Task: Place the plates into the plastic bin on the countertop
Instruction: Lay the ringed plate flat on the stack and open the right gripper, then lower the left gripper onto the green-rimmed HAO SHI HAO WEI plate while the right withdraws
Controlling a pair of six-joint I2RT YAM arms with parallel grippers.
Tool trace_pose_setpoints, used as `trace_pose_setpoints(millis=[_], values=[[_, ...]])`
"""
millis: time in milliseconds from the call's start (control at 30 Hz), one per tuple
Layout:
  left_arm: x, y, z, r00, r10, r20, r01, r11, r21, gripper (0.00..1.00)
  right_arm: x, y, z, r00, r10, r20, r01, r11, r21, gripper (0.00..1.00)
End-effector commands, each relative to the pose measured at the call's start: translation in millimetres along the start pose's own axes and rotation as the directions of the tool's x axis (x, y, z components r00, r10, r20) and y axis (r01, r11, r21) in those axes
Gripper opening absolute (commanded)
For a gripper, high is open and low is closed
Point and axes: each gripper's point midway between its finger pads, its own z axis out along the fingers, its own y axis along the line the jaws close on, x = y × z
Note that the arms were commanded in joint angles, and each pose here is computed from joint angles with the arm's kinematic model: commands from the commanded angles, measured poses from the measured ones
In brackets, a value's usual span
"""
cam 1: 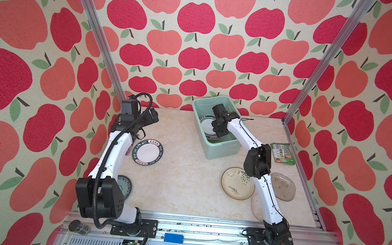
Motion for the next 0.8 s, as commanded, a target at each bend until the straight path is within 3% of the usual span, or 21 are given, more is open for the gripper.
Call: trace_pose_setpoints(millis=[0, 167, 333, 433, 567, 667, 767], values=[[4, 18, -8, 0.996, -0.087, -0.034, 0.083, 0.992, -0.095, 0.99, -30, 23, -54, 0.995, -0.066, 0.077, 0.072, 0.994, -0.078, 0.57], [19, 39, -10, 0.983, -0.146, -0.108, 0.122, 0.971, -0.205, 1.00, -38, 41, -75, 0.987, -0.120, 0.105, 0.135, 0.979, -0.149, 0.57], [50, 70, -8, 0.918, -0.282, -0.280, 0.175, 0.920, -0.351, 1.00, -35, 74, -95, 0.960, -0.252, 0.119, 0.277, 0.914, -0.298, 0.56], [68, 83, -7, 0.871, -0.348, -0.347, 0.200, 0.896, -0.397, 1.00, -34, 91, -111, 0.918, -0.359, 0.170, 0.397, 0.831, -0.390, 0.56], [87, 93, -7, 0.829, -0.411, -0.379, 0.244, 0.876, -0.416, 1.00, -34, 109, -139, 0.867, -0.431, 0.248, 0.493, 0.680, -0.543, 0.56], [92, 102, -7, 0.820, -0.438, -0.368, 0.272, 0.865, -0.422, 1.00, -33, 106, -154, 0.832, -0.473, 0.290, 0.544, 0.593, -0.593, 0.55], [97, 117, -7, 0.822, -0.457, -0.339, 0.293, 0.850, -0.437, 0.99, -27, 103, -174, 0.787, -0.517, 0.337, 0.591, 0.476, -0.651, 0.54]])
